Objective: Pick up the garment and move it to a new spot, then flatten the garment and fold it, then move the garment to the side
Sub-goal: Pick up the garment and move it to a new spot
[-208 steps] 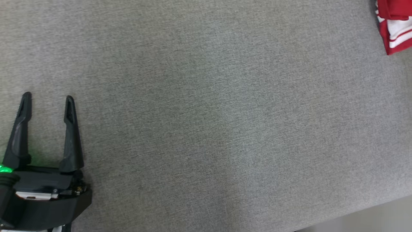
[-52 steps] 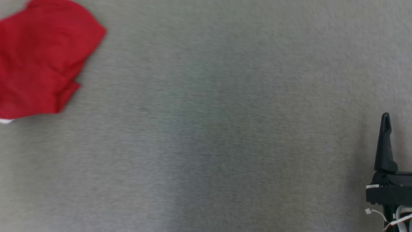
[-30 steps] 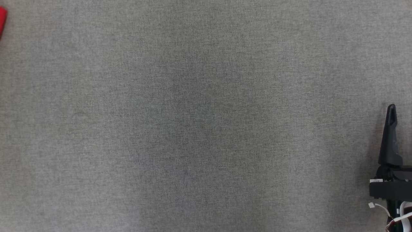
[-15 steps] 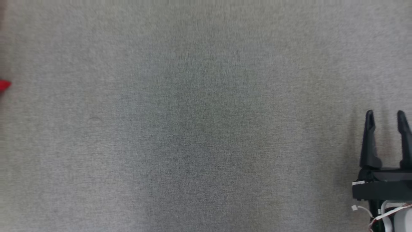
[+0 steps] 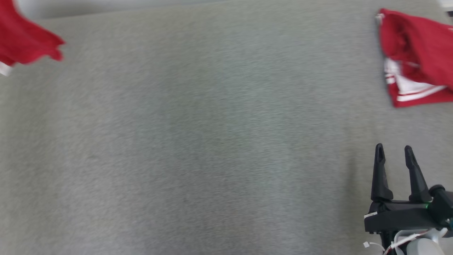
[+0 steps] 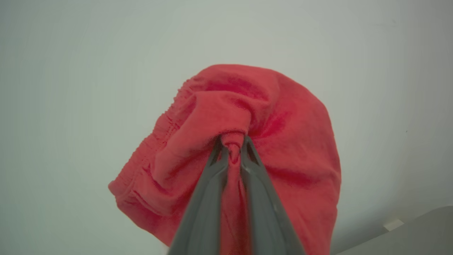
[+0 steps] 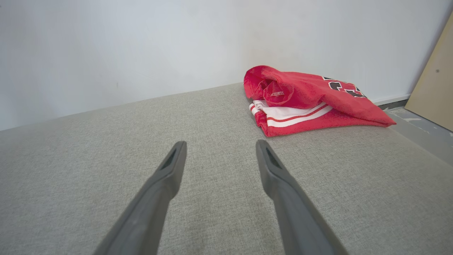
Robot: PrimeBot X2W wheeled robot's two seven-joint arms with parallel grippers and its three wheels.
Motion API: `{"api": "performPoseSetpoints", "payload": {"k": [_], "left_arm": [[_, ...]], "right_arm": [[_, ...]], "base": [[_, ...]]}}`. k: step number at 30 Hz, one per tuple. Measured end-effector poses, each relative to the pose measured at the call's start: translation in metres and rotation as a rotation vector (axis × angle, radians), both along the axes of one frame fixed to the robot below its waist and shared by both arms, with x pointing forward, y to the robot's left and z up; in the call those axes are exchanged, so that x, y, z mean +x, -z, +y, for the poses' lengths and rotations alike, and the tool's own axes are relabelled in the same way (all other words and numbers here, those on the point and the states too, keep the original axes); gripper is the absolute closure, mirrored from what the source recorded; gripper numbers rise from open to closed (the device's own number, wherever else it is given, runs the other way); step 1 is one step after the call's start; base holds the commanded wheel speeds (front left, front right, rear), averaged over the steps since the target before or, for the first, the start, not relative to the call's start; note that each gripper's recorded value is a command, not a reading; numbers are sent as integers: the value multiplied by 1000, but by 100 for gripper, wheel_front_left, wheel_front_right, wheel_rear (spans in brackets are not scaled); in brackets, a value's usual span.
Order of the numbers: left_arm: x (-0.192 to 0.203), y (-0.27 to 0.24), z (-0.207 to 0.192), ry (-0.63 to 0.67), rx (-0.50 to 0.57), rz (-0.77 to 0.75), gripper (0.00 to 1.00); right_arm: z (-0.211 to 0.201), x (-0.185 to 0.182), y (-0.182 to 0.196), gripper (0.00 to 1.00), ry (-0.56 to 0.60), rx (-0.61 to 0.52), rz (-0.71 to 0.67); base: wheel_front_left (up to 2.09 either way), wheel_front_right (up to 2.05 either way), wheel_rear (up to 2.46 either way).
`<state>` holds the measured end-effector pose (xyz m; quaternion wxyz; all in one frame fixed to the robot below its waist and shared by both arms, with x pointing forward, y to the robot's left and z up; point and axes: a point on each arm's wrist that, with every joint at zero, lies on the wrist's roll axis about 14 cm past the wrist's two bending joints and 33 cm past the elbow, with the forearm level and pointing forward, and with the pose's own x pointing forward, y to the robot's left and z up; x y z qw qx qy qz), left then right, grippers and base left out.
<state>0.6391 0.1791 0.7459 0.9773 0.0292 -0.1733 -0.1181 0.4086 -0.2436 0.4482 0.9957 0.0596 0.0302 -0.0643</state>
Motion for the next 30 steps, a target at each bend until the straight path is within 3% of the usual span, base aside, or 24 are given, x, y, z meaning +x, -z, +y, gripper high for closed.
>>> {"api": "performPoseSetpoints", "payload": {"k": [9, 16, 22, 30], "left_arm": [[-26, -33, -159, 353, -50, -54, 100], [-65, -20, -263, 599, -150, -18, 100], [-83, 33, -277, 627, -229, 75, 100], [-116, 179, -231, 502, -291, 370, 100]], "right_arm": [[-48, -49, -24, 0, 166, -3, -42], [-74, -81, -39, 0, 265, 0, -76], [-73, -82, -44, 0, 265, 8, -95], [-53, -62, -40, 0, 194, 23, -92]], "base": [[0, 0, 0], [0, 0, 0], [0, 0, 0], [0, 0, 0]]}}
